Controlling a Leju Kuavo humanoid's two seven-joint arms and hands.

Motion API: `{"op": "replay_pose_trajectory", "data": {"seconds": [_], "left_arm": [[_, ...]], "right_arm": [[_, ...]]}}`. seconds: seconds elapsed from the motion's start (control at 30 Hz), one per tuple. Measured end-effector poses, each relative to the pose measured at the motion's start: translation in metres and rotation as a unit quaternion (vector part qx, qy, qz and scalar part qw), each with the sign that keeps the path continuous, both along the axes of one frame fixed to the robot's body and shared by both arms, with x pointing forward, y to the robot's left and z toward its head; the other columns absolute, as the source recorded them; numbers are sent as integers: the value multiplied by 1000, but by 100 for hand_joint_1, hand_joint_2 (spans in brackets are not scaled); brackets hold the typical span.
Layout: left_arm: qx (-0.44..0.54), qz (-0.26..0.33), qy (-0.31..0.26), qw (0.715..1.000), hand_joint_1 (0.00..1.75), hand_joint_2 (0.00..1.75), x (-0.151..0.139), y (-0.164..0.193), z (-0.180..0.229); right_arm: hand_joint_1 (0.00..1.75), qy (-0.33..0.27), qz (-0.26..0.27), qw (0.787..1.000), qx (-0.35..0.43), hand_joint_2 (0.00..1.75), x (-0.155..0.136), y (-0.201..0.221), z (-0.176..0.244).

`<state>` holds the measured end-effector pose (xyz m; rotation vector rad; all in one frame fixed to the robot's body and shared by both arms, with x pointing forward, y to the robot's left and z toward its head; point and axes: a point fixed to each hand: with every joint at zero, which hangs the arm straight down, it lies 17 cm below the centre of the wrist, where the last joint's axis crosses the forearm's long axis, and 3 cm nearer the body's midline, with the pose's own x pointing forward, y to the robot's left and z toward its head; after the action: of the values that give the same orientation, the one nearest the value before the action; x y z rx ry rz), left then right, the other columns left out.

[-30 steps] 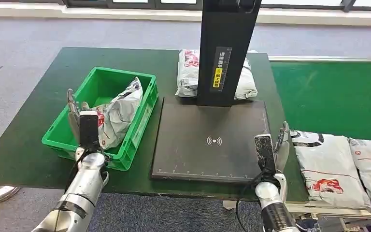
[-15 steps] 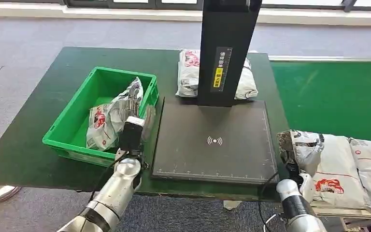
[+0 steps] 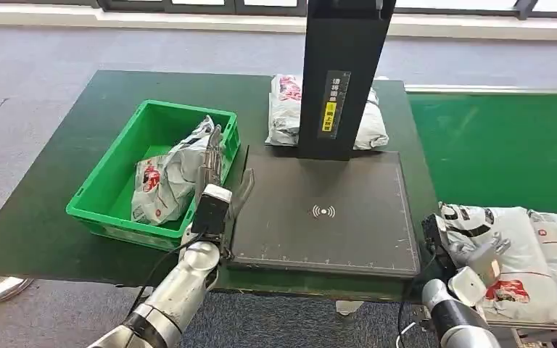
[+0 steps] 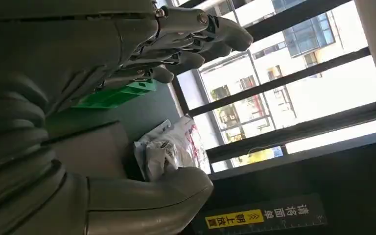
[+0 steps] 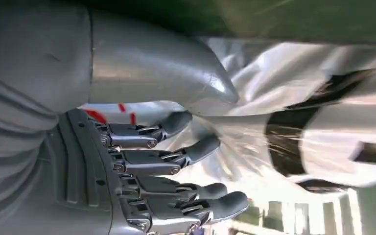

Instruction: Moved the parcel from conveyor to table for the left to box.

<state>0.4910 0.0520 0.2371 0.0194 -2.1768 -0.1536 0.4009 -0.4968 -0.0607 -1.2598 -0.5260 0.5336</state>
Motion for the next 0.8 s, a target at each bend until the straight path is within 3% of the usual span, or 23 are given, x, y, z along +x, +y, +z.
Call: {"op": "replay_pose_trajectory", "data": {"seconds": [0.03, 0.07, 0.1, 0.47, 0.6, 0.8], "left_arm": [[0, 0, 0, 1000, 0, 175, 0, 0, -1], [1, -2, 1, 1000, 0, 175, 0, 0, -1], [3, -3, 1, 1000, 0, 175, 0, 0, -2], [5, -20, 9, 1000, 0, 175, -1, -4, -9], [6, -24, 12, 1000, 0, 175, -1, -4, -11], [15, -27, 15, 999, 0, 175, -1, -5, -15]], "right_arm": [[87, 20, -1, 1000, -11, 175, -2, -3, -2], [87, 41, 1, 999, -22, 175, -3, -4, -3], [175, 56, 2, 998, -30, 175, -4, -6, -3], [175, 150, 29, 987, -42, 175, -1, -16, -9], [175, 191, 68, 979, -25, 175, 1, -9, -20], [175, 172, 136, 976, 4, 175, 14, 11, -28]]}}
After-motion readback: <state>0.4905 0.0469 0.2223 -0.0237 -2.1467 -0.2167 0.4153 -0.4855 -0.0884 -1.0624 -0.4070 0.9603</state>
